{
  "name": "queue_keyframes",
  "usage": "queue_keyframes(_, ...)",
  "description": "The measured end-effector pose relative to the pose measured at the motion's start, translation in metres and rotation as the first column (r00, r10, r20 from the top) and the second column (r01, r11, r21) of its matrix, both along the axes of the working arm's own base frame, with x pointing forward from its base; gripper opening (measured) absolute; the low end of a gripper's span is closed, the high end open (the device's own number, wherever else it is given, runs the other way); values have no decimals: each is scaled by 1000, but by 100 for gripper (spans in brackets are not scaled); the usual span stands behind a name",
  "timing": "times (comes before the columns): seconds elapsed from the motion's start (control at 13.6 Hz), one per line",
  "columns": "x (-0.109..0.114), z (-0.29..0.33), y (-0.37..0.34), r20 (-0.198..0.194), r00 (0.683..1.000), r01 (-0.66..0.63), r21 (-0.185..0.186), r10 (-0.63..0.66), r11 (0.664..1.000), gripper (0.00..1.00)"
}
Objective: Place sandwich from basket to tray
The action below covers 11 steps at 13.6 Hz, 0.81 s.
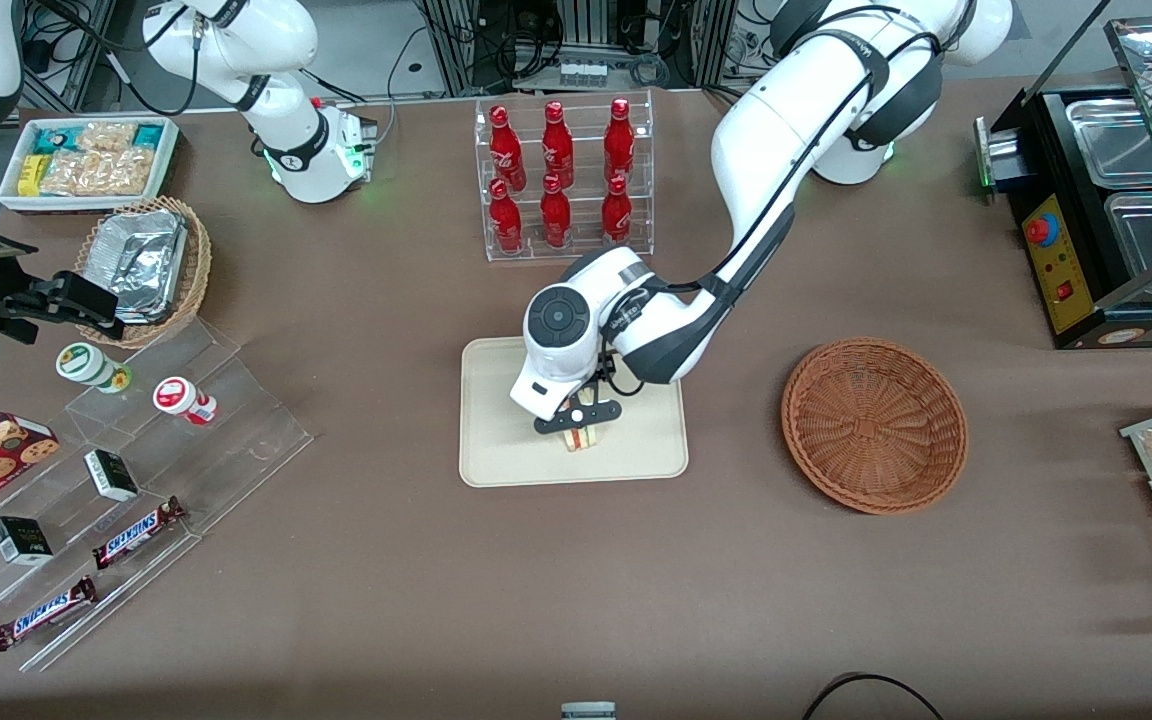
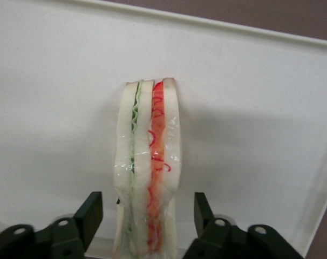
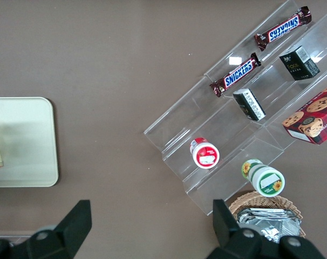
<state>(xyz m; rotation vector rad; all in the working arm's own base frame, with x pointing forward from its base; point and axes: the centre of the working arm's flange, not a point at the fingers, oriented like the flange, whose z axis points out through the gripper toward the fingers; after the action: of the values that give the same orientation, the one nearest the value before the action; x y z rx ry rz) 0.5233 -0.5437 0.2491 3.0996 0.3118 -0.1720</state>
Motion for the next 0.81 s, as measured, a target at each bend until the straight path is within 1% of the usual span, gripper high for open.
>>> queue_keyframes(0.07, 2, 9, -1, 8, 1000, -2, -6, 2, 1000, 94)
queue_keyframes(0.15, 4, 19, 0, 16, 1000, -3, -9, 3, 1000, 100)
queue_keyframes(0.37, 6, 63, 2, 46, 999, 10, -15, -9, 1000, 100)
queue_keyframes(0.51, 7, 92, 7, 63, 997, 37, -13, -37, 999, 100)
queue_keyframes(0.59, 10, 105, 14, 69, 996, 59, -10, -58, 998, 100)
queue_keyframes(0.73, 26, 125, 36, 79, 990, 120, -9, -118, 993, 100)
queue_keyframes(0.81, 34, 131, 49, 73, 985, 155, -1, -155, 988, 100)
